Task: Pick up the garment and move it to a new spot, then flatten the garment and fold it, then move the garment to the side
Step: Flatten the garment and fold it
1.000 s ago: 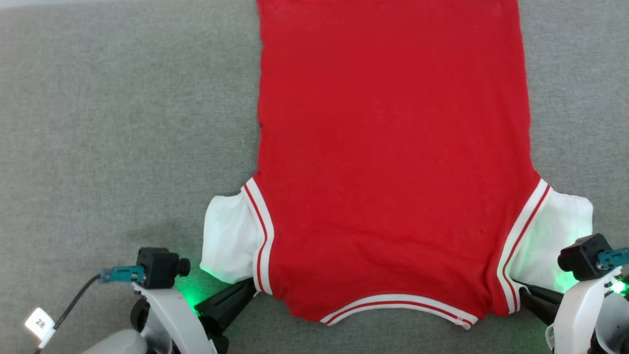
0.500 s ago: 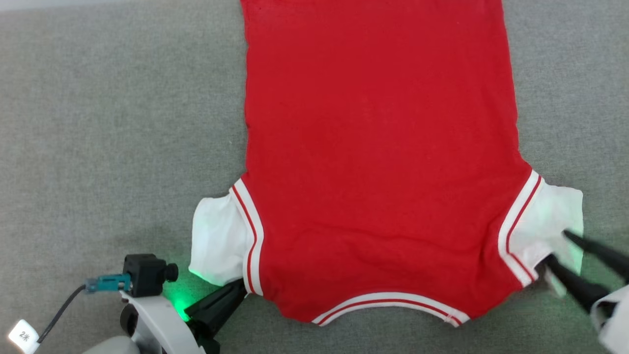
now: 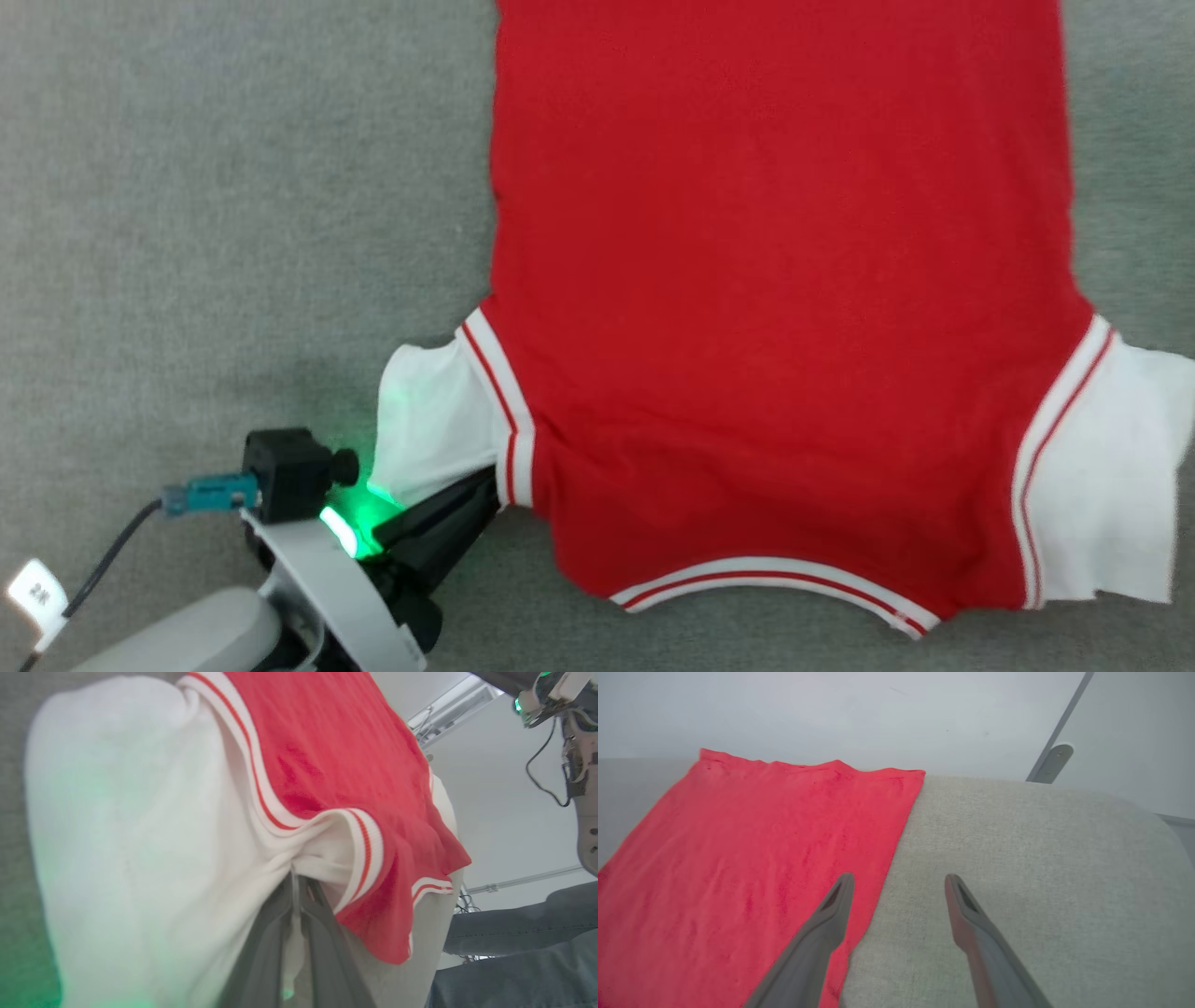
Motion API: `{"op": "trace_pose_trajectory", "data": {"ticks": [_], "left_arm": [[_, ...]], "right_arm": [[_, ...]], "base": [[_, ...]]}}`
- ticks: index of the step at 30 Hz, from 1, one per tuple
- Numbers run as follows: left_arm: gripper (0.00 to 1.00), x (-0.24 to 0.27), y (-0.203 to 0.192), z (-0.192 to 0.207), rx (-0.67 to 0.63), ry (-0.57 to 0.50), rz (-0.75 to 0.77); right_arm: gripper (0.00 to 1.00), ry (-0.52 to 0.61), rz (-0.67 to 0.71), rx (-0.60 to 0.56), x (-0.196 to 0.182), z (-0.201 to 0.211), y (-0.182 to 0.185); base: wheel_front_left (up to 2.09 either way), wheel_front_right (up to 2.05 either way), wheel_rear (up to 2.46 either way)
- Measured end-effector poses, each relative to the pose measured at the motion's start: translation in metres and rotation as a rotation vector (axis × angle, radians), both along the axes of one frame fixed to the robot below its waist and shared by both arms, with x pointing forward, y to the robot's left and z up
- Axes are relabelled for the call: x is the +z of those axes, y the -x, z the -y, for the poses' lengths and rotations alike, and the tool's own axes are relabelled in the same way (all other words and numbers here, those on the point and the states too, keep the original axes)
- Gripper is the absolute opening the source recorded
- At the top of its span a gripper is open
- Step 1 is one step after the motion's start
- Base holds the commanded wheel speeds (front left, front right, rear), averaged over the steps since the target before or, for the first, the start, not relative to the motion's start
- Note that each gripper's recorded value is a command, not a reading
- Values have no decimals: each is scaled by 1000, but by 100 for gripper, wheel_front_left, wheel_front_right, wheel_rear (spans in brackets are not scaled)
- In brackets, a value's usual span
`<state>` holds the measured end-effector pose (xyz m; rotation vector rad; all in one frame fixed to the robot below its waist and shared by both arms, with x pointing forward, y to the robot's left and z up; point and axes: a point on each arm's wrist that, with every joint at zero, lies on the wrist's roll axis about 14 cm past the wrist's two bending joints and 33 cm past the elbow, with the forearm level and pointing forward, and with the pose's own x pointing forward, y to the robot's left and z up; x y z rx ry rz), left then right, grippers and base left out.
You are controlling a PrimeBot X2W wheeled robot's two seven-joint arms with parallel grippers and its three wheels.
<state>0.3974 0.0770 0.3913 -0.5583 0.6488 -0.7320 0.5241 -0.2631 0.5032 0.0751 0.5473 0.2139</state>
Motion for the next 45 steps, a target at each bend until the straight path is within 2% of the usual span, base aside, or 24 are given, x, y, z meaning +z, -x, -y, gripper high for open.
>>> {"op": "trace_pose_trajectory", "data": {"ticks": [2, 7, 10, 15, 20, 28, 29, 30, 31, 45], "left_arm": [[0, -1, -2, 2, -7, 6, 2], [0, -3, -9, 0, -2, 12, -3], [0, -5, -11, 0, -2, 17, -7], [0, -11, -12, -2, 5, 18, -20], [0, -17, -13, -3, 13, 31, -35], [0, -29, -13, -8, 25, 36, -58], [0, -30, -14, -8, 26, 38, -62], [0, -30, -14, -8, 25, 40, -63], [0, -30, -14, -7, 23, 42, -64], [0, -16, -21, -8, 46, 47, -31]], "right_arm": [[100, 40, 9, -31, 3, 4, -31], [100, 38, -63, -88, -12, -6, -95], [100, 35, -111, -114, -23, -10, -122], [100, 22, -267, -163, -68, -11, -141], [100, 83, -391, -199, -116, -5, -147], [100, 75, -458, -186, -144, -19, -162], [81, 86, -471, -182, -146, -19, -162], [32, 101, -478, -176, -147, -20, -161], [0, 109, -479, -173, -147, -20, -161], [0, 93, -475, -153, -128, -20, -140]], "base": [[0, 0, 0], [0, 0, 0], [0, 0, 0], [0, 0, 0], [0, 0, 0], [0, 0, 0], [0, 0, 0], [0, 0, 0], [0, 0, 0], [0, 0, 0]]}}
